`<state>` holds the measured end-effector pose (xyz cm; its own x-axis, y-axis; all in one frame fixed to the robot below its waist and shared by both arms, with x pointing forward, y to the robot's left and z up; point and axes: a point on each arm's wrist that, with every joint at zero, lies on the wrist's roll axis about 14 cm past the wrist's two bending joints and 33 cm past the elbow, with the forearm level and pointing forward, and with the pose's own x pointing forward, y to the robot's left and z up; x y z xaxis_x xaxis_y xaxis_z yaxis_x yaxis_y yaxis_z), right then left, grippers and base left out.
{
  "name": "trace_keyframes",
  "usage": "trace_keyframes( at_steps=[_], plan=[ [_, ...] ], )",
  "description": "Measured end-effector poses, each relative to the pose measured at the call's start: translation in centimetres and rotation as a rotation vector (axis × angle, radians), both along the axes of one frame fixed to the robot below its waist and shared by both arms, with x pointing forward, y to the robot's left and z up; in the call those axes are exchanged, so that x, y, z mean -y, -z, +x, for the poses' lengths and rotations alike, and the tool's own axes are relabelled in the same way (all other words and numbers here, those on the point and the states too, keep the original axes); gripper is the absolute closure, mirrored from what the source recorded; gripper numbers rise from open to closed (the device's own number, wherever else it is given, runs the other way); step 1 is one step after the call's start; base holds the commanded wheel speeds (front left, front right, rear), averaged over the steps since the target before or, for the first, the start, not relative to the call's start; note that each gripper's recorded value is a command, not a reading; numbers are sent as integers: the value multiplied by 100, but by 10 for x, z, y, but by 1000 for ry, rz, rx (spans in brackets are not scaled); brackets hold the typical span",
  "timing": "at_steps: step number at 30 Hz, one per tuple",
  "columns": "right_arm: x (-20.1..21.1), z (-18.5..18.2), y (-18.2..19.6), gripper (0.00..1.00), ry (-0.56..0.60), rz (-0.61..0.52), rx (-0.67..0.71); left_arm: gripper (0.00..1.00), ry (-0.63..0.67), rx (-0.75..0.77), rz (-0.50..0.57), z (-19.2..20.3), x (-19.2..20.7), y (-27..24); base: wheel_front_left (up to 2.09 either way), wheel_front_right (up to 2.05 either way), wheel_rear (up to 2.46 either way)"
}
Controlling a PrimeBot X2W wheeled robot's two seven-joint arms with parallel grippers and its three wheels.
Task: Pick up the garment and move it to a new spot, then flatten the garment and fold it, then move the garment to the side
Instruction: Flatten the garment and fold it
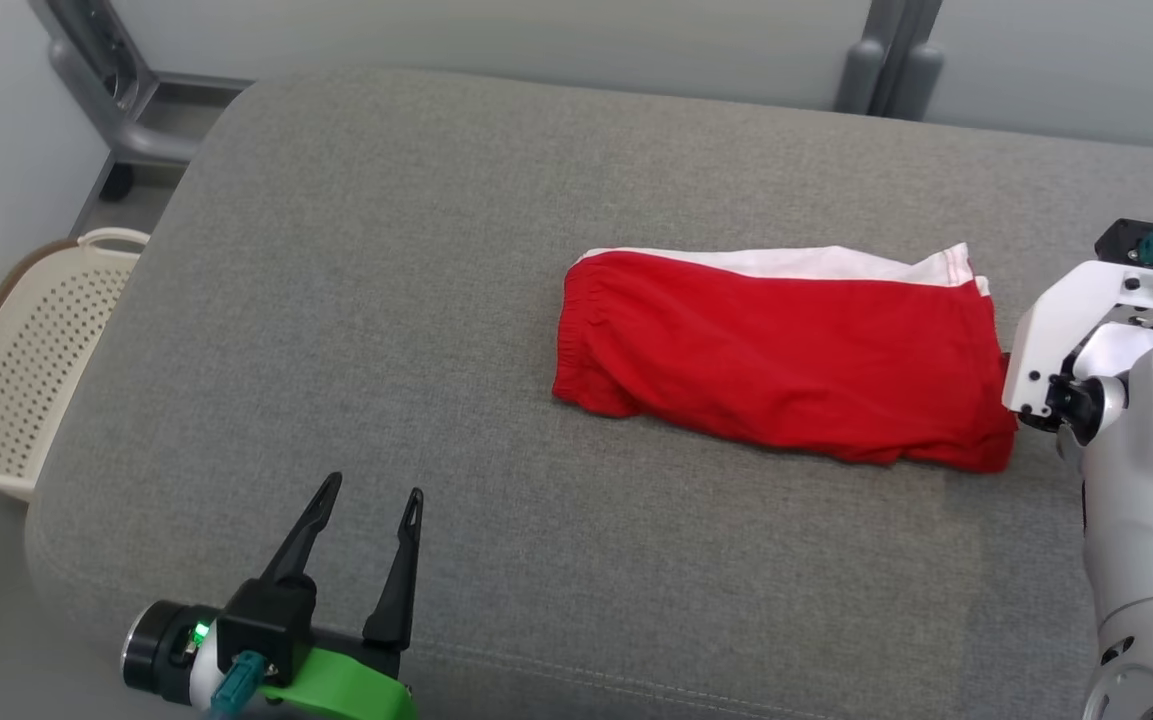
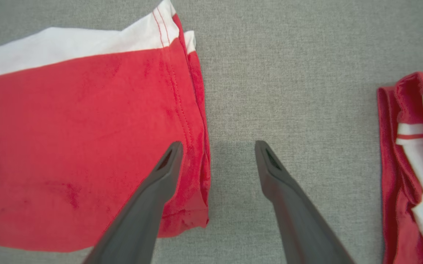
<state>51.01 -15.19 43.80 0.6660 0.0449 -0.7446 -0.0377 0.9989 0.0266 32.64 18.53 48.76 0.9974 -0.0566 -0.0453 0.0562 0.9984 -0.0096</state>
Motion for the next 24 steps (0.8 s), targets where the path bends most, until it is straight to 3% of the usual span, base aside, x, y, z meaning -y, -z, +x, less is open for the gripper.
trace_keyframes(
  at_steps=[17,18,20,21,24],
  plan=[
    [-21,24,68,0,-16,10,-192,0,-55,-90,26,7,-17,26,0,0,0],
    [-23,25,68,50,-13,23,-206,0,-58,-93,27,6,-18,27,0,0,0],
    [-25,23,69,87,-17,25,-217,0,-57,-91,26,6,-18,27,0,0,0],
    [-27,22,69,100,-19,26,-221,0,-57,-91,26,6,-17,26,0,0,0],
    [-36,18,68,100,-36,39,-228,0,-52,-85,24,6,-16,25,0,0,0]
  ],
)
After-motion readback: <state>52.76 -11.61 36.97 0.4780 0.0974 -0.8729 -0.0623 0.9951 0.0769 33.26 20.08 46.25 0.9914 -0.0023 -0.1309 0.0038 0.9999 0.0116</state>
